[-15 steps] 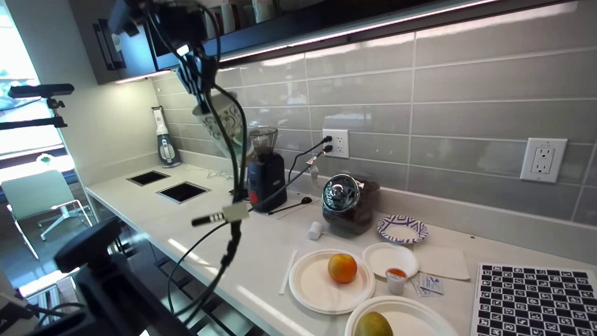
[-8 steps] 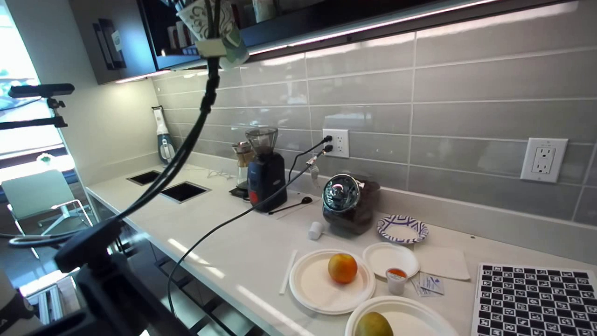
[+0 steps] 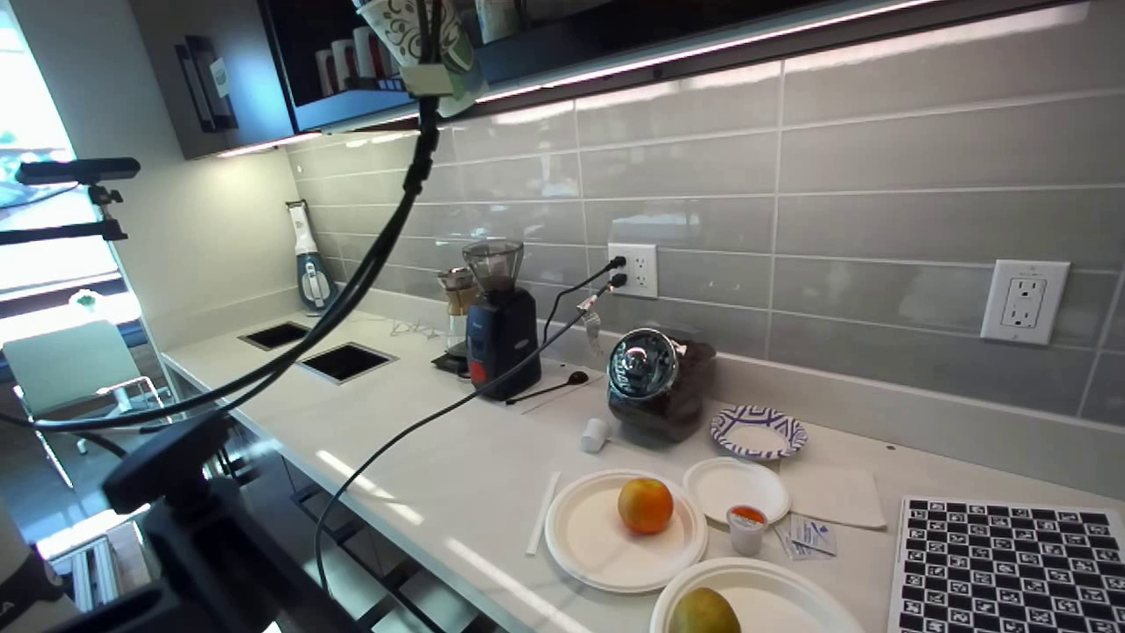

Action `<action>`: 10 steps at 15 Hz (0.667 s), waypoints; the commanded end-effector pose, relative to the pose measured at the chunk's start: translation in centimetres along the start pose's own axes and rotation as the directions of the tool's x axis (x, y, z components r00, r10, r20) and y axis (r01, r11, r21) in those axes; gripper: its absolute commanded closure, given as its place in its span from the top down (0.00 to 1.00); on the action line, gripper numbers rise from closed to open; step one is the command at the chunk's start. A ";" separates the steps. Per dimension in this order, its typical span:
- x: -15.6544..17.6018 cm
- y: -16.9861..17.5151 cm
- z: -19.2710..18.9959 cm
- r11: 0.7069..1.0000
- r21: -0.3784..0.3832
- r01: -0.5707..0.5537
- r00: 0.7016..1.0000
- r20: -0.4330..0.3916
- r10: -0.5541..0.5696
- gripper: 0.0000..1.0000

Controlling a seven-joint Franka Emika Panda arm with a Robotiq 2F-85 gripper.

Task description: Place the two coffee cups from the counter on the bottom shelf.

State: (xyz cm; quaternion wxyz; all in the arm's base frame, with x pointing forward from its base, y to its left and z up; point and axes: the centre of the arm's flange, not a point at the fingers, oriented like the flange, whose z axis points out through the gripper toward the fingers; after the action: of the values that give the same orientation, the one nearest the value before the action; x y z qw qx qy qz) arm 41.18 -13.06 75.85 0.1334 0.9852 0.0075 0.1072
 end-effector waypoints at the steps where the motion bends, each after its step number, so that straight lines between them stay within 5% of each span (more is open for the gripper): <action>1: 0.0 0.3 -0.6 0.999 -0.037 0.011 1.000 -0.022 -0.012 0.01; 6: 1.7 3.0 -5.0 0.974 -0.142 0.175 0.966 -0.166 -0.197 0.01; 10: 3.2 5.1 -7.8 0.918 -0.150 0.367 0.892 -0.222 -0.393 0.01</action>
State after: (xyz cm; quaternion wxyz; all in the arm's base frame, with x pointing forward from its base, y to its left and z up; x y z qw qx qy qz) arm 40.89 -14.36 82.16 0.2023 0.9506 0.1402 0.1892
